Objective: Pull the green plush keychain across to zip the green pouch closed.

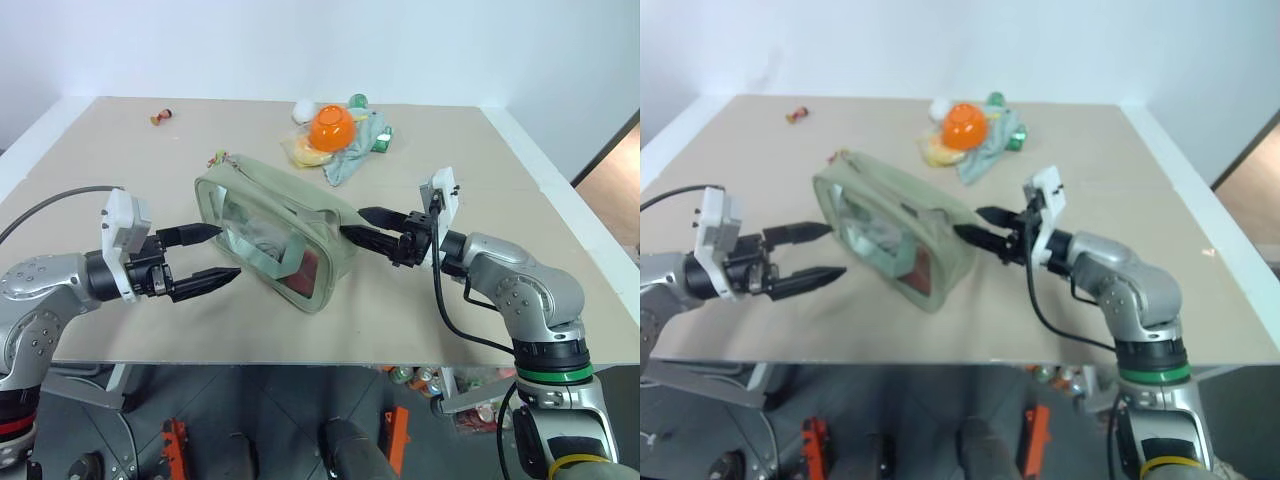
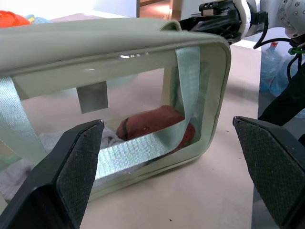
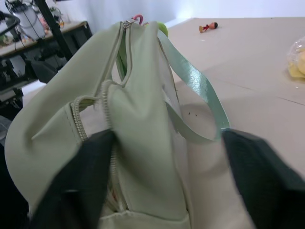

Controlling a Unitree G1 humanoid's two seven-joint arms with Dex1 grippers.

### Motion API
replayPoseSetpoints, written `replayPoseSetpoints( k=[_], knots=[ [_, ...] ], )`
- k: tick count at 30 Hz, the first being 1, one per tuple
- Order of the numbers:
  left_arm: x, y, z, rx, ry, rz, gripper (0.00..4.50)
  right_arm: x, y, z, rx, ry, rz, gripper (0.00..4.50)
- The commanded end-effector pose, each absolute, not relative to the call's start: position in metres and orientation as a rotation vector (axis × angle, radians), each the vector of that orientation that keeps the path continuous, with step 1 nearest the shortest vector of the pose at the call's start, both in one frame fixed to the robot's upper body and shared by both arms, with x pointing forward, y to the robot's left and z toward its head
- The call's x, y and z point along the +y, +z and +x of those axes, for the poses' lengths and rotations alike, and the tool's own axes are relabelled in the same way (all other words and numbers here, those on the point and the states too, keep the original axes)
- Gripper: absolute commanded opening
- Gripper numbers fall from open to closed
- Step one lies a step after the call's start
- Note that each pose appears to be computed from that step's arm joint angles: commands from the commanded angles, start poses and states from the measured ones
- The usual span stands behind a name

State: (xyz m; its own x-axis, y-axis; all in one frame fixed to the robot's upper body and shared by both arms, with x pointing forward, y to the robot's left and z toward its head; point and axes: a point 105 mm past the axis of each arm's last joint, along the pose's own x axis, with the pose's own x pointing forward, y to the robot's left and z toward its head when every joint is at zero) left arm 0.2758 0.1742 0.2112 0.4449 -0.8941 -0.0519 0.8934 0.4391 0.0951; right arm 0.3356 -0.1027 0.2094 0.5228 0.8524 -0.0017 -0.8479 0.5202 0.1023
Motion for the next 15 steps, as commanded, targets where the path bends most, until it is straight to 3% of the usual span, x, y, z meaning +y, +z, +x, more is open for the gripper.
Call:
replayPoseSetpoints(
  k=[1,6,7,15],
  knots=[
    [0.175,0.220,0.277,-0.051,-1.099,0.146,4.50,-0.096,0.224,0.329,-0.002,1.071,0.077,1.95],
    [0.175,0.220,0.281,-0.059,-1.091,0.150,4.50,-0.091,0.221,0.321,0.003,1.125,0.051,0.21],
    [0.175,0.220,0.281,-0.060,-1.091,0.151,4.50,-0.091,0.221,0.320,0.004,1.132,0.047,0.06],
    [0.173,0.220,0.285,-0.071,-1.091,0.149,4.50,-0.092,0.220,0.312,-0.016,1.192,-0.059,0.06]
  ],
)
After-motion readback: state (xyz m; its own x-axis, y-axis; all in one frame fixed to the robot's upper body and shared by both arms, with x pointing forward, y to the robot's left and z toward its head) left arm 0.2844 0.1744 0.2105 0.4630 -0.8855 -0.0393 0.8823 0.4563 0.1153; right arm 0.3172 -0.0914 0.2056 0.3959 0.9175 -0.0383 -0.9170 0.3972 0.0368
